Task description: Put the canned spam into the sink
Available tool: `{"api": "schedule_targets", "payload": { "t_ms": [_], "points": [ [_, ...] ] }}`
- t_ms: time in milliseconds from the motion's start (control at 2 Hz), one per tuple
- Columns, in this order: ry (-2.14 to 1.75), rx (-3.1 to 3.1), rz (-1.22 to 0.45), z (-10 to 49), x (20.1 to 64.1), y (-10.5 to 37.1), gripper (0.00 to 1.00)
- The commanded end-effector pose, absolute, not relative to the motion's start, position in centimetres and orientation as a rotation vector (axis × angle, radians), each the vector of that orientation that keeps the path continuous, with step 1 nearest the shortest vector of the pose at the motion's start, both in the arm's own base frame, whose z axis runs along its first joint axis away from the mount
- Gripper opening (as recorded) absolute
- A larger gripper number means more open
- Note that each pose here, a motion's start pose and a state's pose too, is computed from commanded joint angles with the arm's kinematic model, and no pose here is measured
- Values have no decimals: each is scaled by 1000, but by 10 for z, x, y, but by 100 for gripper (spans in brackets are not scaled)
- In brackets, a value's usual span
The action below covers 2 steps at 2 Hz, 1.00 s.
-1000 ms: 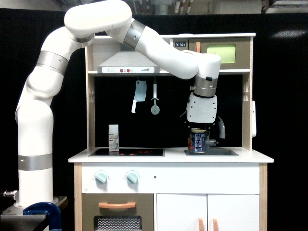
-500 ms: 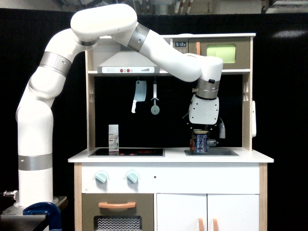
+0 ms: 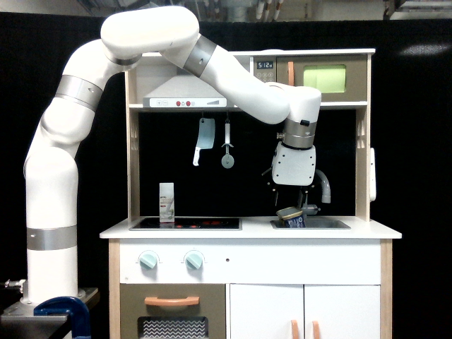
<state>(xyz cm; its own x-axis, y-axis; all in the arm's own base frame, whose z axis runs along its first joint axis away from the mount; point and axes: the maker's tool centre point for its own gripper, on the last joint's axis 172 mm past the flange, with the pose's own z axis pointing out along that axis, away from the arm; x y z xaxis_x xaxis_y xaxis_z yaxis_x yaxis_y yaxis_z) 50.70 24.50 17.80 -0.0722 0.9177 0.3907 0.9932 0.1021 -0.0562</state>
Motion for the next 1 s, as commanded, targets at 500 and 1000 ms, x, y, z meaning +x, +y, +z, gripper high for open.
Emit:
{"api": "schedule_targets", "payload": {
  "t_ms": [500, 1000],
  "points": [
    [-2059, -1880, -322, 210, 434, 196, 100],
    [-2059, -1880, -322, 218, 392, 157, 100]
  ]
}}
